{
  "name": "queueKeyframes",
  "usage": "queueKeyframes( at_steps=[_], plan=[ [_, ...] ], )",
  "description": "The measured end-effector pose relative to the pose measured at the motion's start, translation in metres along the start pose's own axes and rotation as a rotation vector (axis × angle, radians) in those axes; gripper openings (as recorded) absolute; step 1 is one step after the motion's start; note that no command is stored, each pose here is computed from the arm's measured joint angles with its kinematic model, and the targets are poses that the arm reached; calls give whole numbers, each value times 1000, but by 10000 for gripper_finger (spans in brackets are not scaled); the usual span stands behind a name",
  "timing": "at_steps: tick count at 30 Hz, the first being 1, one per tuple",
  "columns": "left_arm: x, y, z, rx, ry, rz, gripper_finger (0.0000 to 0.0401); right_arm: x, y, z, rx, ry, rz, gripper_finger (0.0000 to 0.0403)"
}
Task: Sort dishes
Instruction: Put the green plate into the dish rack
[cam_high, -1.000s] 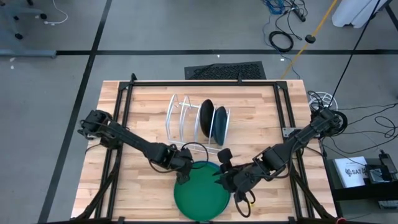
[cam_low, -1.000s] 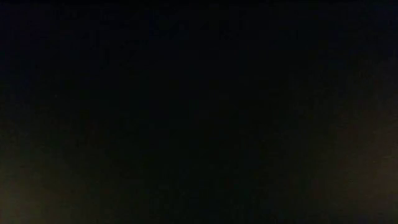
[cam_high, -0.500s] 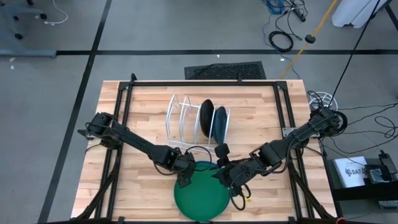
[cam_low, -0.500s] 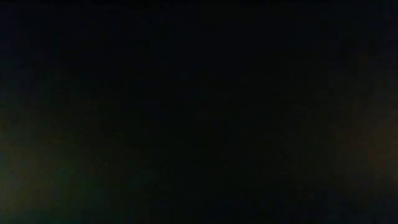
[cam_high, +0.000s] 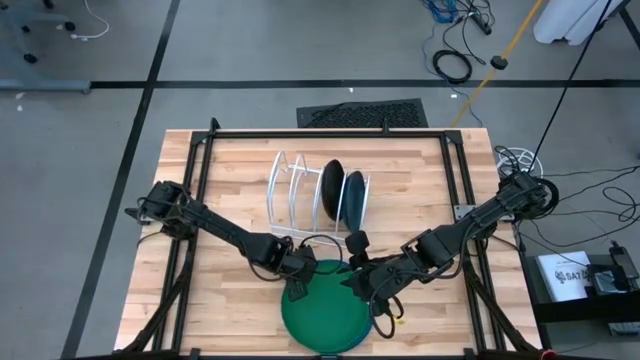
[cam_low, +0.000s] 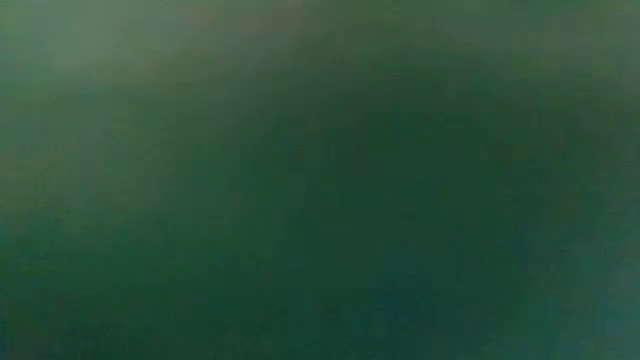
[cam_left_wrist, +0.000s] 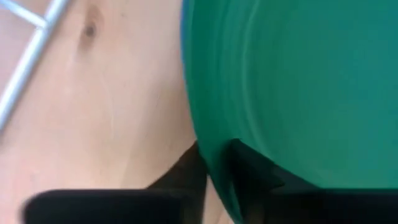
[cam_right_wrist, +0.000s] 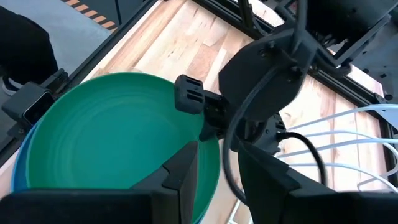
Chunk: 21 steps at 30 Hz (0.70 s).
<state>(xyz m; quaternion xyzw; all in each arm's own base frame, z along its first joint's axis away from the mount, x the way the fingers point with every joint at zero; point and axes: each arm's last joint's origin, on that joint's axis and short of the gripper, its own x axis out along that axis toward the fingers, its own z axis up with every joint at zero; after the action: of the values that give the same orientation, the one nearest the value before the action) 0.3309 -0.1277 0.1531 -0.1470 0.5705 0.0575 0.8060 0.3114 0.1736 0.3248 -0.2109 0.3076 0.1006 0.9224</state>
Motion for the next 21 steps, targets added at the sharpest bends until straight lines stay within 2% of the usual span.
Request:
queueKeyframes(
  at_steps=[2,6,10,14,17,21],
  plan=[
    [-3,0,2,-14,-19,-4,28,0,0,0,1,0,0,107],
    [-17,3,3,-4,-17,4,25,0,0,0,2,0,-1,107],
    [-54,3,4,49,-48,39,12,0,0,0,0,0,-2,107],
    [-96,7,6,80,-171,92,12,0,0,0,-14,0,-6,107],
    [-125,10,8,89,-276,66,12,1,-2,0,-19,-2,-12,107],
    [-157,17,0,89,-373,109,12,2,-5,0,-20,-1,-26,107]
  ],
)
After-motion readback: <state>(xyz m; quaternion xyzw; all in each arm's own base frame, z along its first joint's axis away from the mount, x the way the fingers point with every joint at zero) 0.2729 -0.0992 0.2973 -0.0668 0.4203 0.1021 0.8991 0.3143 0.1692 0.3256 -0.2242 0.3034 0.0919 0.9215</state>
